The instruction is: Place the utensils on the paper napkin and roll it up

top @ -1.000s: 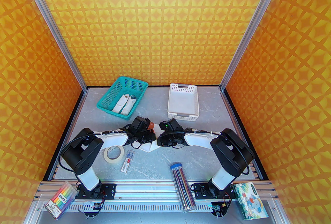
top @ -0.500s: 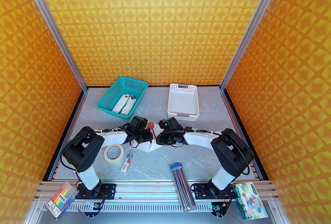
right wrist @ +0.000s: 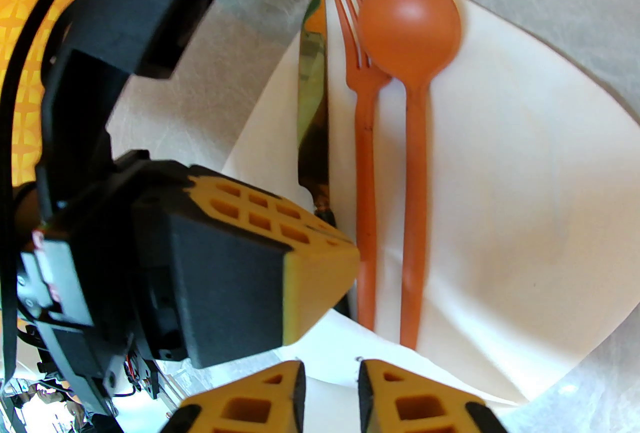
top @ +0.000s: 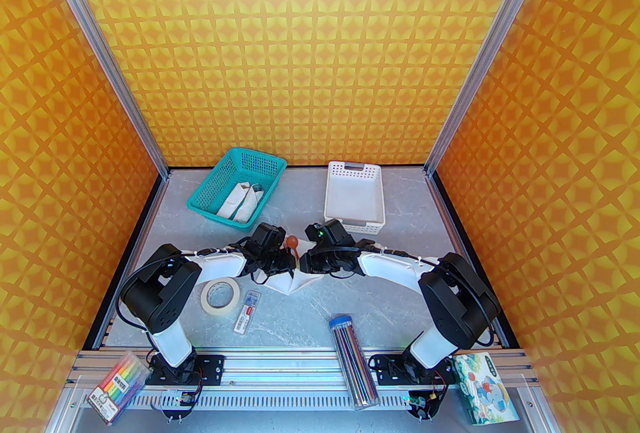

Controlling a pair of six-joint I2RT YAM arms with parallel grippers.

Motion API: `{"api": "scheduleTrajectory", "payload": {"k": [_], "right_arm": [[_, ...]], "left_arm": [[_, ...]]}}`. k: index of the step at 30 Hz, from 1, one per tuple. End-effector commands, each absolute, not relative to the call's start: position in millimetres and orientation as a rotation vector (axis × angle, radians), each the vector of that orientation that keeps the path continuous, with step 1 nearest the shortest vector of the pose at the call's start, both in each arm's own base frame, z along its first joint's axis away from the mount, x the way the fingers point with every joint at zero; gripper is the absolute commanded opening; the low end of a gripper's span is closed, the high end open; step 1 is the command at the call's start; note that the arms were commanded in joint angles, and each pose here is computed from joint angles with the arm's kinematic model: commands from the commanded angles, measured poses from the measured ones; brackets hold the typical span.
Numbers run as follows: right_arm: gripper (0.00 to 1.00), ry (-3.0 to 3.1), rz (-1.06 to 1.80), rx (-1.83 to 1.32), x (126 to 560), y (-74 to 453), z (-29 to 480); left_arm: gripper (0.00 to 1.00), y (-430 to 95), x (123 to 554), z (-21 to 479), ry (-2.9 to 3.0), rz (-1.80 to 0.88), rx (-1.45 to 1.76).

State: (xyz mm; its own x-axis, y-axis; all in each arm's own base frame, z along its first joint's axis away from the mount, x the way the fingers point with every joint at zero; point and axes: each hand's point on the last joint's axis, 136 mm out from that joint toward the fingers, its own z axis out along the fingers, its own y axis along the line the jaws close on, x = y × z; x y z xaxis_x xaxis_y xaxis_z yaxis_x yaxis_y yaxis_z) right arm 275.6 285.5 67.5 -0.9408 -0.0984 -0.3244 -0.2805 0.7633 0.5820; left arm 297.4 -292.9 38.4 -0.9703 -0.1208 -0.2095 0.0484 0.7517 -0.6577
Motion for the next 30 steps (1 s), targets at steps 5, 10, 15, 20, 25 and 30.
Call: {"api": "scheduleTrajectory", "payload": {"k": [5, 10, 15, 20, 25, 30], "right_arm": [[0.36, 2.69, 0.734, -0.263, 277, 253, 78], [0.42, 2.718, 0.717, -0.213, 263, 232, 83], [0.48, 2.745, 0.807, -0.178, 238, 227, 83], [0.31, 2.785, 0.936, -0.152, 212, 228, 72], [0.19, 2.808, 1.018, -0.135, 203, 235, 59], [0.18, 2.788, 1.097, -0.162, 209, 261, 56]], "left_arm": [[0.09, -274, 300, 65, 2.644, -0.957, -0.034], [0.15, -260, 297, 80, 2.604, -0.942, -0.039], [0.19, -251, 285, 93, 2.575, -0.948, -0.031], [0.2, -241, 271, 95, 2.575, -0.946, -0.033], [0.2, -238, 266, 96, 2.573, -0.947, -0.042], [0.2, -238, 264, 99, 2.567, -0.954, -0.041]]}}
